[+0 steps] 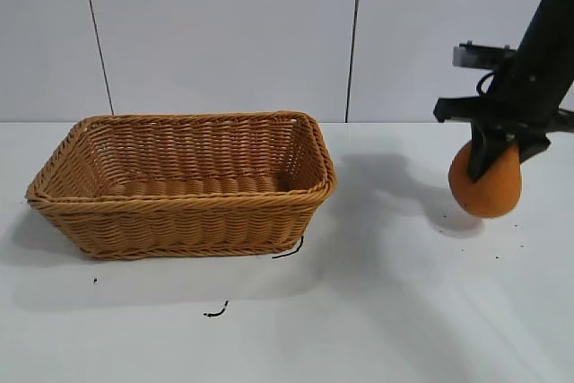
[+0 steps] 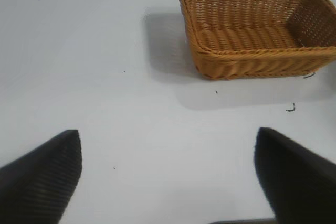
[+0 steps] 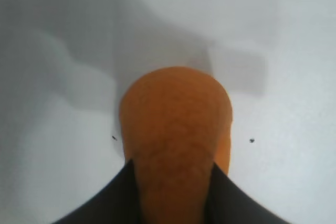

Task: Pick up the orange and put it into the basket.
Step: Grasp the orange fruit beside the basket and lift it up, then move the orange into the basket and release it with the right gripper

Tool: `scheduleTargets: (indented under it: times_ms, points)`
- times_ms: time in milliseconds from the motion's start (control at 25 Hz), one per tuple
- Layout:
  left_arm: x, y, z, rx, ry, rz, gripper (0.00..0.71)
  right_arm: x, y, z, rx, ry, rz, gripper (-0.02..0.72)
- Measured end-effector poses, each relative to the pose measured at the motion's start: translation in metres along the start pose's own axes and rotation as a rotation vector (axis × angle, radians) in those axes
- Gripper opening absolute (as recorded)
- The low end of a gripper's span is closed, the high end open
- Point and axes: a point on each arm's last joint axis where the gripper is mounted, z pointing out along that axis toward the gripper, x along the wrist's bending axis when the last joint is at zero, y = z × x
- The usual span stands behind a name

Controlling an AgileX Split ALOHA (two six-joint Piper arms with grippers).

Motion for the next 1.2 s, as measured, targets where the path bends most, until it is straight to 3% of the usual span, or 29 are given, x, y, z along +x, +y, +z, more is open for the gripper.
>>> scheduleTargets:
  times_ms: [200, 440, 800, 1200]
  points:
    - [0.000, 0.000, 0.000, 0.000, 0.000, 0.000, 0.639, 0.011, 0.023, -0.057, -0.103, 0.026, -0.023, 0.159]
    - [0.000, 0.000, 0.000, 0.000, 0.000, 0.000, 0.639, 0.030, 0.030, -0.074, -0.124, 0.045, -0.066, 0.159]
    - [0.000, 0.000, 0.000, 0.000, 0.000, 0.000, 0.639, 0.144, 0.006, -0.066, -0.147, 0.145, -0.307, 0.159]
    - [0.000, 0.000, 0.000, 0.000, 0.000, 0.000, 0.639, 0.259, -0.032, -0.054, -0.315, 0.292, -0.487, 0.159]
